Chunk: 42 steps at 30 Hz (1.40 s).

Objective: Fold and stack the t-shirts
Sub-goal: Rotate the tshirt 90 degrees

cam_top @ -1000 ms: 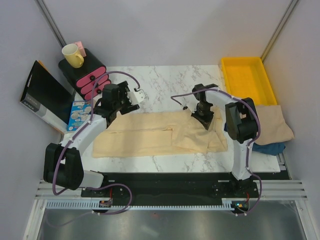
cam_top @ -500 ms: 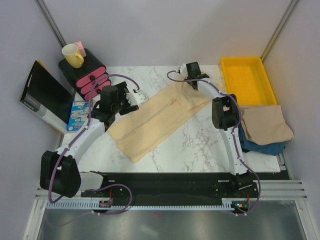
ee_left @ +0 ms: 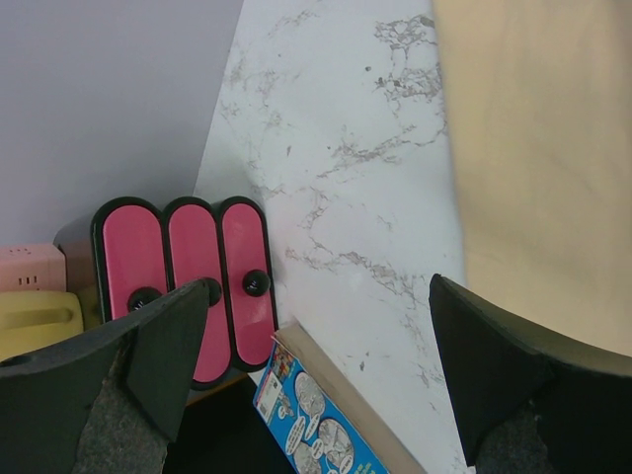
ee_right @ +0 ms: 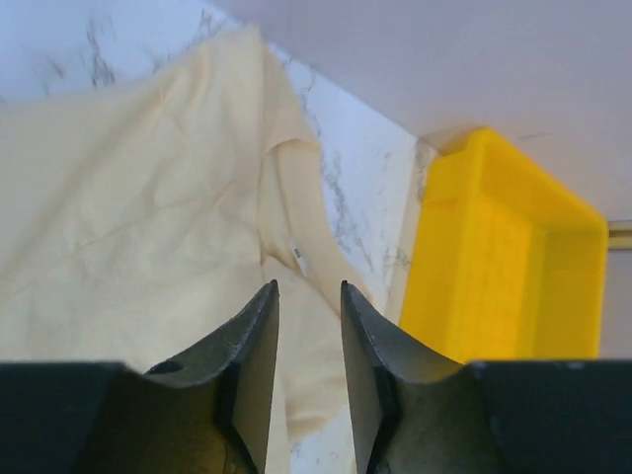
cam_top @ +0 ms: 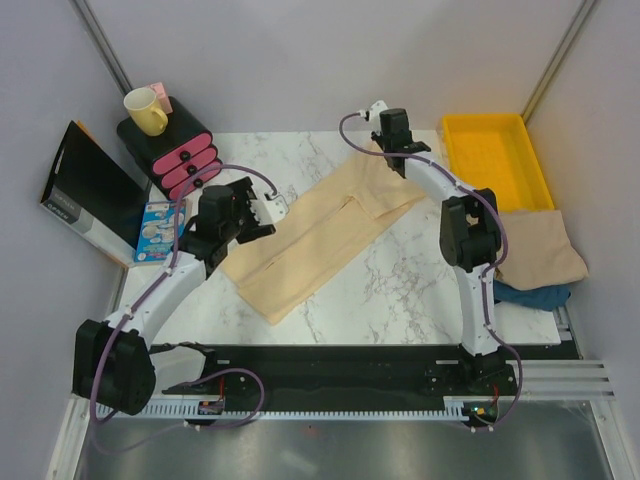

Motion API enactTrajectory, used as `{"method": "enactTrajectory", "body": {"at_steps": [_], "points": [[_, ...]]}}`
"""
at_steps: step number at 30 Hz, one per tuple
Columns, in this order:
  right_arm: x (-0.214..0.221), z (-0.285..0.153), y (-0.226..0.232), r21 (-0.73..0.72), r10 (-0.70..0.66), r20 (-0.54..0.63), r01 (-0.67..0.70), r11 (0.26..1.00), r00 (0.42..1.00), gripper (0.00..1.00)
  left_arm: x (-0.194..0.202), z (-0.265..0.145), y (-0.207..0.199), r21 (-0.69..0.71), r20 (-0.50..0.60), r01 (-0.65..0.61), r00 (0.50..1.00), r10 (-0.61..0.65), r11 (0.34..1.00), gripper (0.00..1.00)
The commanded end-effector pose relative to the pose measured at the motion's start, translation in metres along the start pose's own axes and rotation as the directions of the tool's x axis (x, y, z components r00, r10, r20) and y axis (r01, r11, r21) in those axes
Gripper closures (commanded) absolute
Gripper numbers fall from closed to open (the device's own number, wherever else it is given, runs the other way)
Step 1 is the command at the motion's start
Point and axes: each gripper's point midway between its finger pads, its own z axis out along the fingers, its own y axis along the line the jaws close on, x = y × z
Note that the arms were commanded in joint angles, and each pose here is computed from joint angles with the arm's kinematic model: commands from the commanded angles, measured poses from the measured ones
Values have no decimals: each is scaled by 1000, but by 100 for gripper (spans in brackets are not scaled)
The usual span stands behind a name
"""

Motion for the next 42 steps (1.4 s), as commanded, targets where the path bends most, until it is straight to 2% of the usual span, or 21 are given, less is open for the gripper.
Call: {"method": "enactTrajectory", "body": {"at_steps": [1,3,4,8,12,18,29,35,40,42], "points": [[-42,-62,-18,-139,129,44,-121,983,991,73,2,-4,-11,7,22,-43,999,43,999,0],[-25,-66,5,-249,93,-30,-97,964,995,91,6,-2,-23,39,37,-103,994,101,994,0],[-6,-73,21,-320,54,-94,-82,944,994,99,13,0,-36,67,38,-177,984,175,982,0],[59,-72,62,-424,-27,-246,-83,902,969,100,21,14,-61,90,109,-305,949,295,948,0],[80,-57,73,-440,-15,-302,-126,889,953,100,21,33,-70,133,157,-338,935,317,932,0],[81,-30,67,-406,-3,-307,-128,905,952,100,17,62,-71,180,191,-367,923,333,913,0],[97,-12,79,-420,-18,-336,-133,898,942,100,30,69,-137,404,322,-466,878,354,787,0],[80,10,90,-431,13,-295,-145,891,955,100,26,50,-172,458,447,-558,817,364,692,0],[49,35,108,-429,23,-193,-105,897,981,100,-5,26,-200,458,599,-619,745,294,638,0],[39,41,115,-417,7,-139,-65,907,990,100,-20,17,-211,433,664,-664,692,283,609,0]]}}
